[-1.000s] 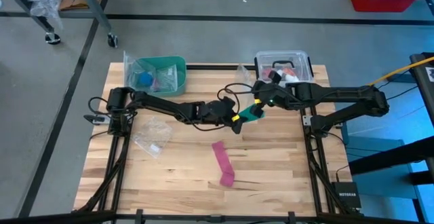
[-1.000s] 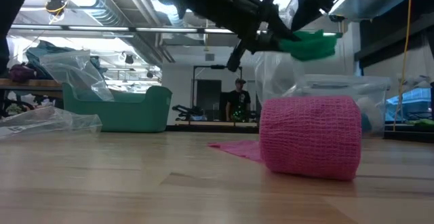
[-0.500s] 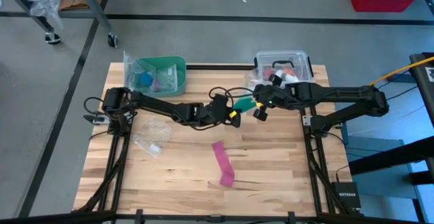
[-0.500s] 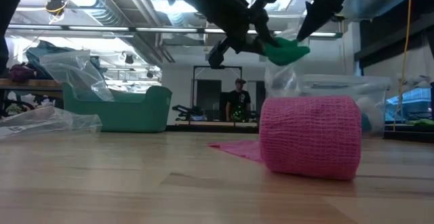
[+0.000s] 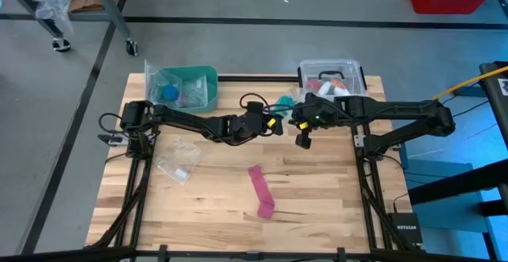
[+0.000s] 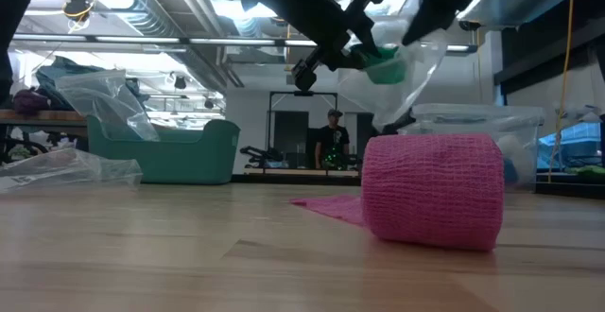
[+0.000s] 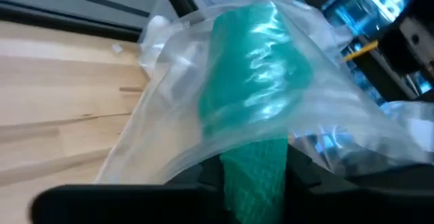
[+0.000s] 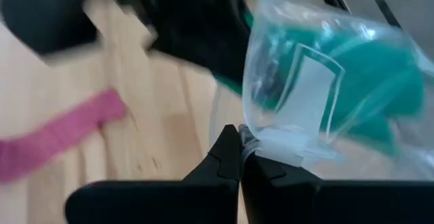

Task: Roll bandage
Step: Put the green bandage into the transparent zip bag

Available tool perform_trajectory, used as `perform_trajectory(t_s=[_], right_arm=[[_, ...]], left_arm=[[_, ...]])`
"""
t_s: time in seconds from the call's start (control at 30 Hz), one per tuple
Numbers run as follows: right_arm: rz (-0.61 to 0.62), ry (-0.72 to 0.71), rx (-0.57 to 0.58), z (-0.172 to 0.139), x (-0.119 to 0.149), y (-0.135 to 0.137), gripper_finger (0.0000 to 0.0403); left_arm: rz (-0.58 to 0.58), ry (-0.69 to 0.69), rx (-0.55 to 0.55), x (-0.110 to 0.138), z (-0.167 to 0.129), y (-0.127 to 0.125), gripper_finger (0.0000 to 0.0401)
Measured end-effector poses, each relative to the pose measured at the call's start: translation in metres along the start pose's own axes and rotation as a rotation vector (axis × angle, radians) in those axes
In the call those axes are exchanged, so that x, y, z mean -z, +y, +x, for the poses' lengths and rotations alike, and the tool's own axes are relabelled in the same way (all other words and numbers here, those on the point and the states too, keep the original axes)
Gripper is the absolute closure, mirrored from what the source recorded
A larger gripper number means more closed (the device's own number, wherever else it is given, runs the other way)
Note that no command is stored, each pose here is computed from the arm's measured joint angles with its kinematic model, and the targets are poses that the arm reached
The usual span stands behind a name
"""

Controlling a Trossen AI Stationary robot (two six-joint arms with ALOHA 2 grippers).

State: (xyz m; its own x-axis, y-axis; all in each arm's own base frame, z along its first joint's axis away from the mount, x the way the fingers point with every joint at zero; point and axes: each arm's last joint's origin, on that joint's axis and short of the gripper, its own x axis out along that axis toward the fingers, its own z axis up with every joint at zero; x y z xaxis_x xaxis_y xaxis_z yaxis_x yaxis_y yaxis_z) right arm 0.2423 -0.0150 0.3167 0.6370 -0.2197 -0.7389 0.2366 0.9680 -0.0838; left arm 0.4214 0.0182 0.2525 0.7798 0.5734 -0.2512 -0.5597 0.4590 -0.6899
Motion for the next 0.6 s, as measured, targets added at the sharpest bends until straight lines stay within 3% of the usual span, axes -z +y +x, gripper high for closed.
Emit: perform_trajectory(t_s=[0.33, 0.47, 0.6], right_arm=[[-0.011, -0.068, -0.096, 0.0, -0.007, 0.003, 0.0402], [-0.015, -0.064, -0.157, -0.001, -0.007, 0.005, 0.0402], [-0.016, -0.079, -0.209, -0.003, -0.008, 0.006, 0.0402]], left_arm=[[0.138, 0.088, 0.086, 0.003, -0.001, -0.004, 0.0199], [0.122, 0.158, 0.158, 0.001, -0.002, -0.007, 0.0172], [0.141, 0.195, 0.195, -0.007, -0.013, -0.013, 0.017]])
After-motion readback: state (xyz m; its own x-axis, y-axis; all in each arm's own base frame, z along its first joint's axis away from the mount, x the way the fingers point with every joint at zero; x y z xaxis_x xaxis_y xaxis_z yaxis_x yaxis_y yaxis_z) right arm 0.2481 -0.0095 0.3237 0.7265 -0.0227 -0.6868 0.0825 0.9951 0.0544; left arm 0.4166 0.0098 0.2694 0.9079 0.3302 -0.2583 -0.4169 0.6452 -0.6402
